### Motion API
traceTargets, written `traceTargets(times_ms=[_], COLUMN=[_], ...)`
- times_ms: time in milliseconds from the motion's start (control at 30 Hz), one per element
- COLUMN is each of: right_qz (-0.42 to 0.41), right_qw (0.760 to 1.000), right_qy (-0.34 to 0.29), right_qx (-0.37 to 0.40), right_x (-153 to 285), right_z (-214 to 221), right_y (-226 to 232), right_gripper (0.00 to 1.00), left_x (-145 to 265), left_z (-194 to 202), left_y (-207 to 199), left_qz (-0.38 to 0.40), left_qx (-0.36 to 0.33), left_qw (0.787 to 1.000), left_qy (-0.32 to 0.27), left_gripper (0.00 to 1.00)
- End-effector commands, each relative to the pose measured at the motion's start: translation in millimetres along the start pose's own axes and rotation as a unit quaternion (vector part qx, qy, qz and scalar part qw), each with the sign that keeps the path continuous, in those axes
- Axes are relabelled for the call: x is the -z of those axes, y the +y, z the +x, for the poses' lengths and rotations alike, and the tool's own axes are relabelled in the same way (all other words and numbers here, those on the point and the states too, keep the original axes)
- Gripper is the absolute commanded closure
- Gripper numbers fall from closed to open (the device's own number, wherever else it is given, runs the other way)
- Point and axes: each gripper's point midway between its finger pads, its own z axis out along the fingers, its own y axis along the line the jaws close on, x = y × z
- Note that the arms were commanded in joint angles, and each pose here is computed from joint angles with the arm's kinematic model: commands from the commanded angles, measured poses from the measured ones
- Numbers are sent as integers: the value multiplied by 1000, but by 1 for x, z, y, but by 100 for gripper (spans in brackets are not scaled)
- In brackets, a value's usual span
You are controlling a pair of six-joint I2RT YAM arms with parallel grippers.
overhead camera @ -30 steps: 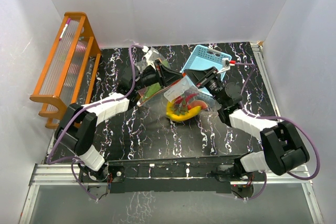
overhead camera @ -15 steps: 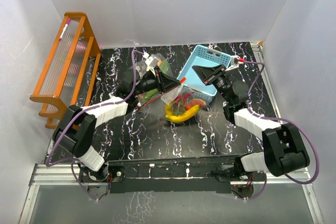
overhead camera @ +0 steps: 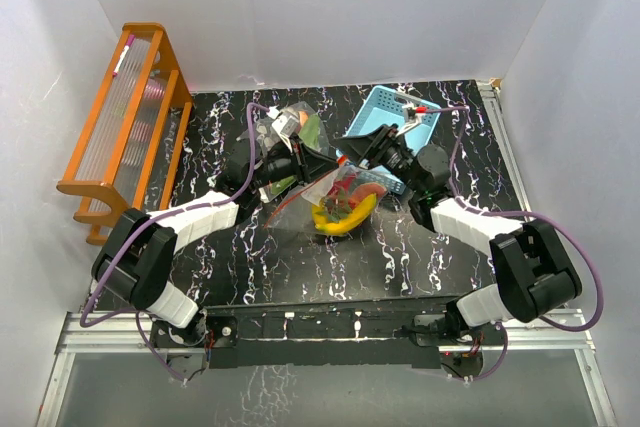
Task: Open the zip-top bag and remove the fake food
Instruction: Unzip the zipper food storage bag at the center of the board.
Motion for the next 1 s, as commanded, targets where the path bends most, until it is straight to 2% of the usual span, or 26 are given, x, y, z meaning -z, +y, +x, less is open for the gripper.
traceTargets(times_ms=[0,167,233,300,467,667,967], right_qz=[3,7,-2,-11,-26,-6,20], right_qw=[999,1000,1000,1000,999,999,999], right_qy=[-14,-7,-12,-11,-16,-27,-48], right_qx=[37,14,15,-1,-19,-18,11], right_x=[-10,-8,-8,-9,-9,-9,-9], right_z=[1,16,17,16,15,9,-17], right_y=[10,3,3,8,15,11,8], right_gripper=[22,26,31,41,46,92,92], left_x=[-2,0,0,1,4,-1,3], left_z=[-27,-39,-42,-45,-53,-57,-40], left_y=[-13,-17,-18,-16,-9,-1,6], left_qz=[17,17,13,6,-22,-36,-52], left_qx=[-23,-29,-34,-38,-41,-31,-21], left_qw=[999,998,997,997,995,994,996], left_qy=[-36,-60,-63,-67,-90,-95,-70], left_gripper=[100,100,100,100,100,100,98])
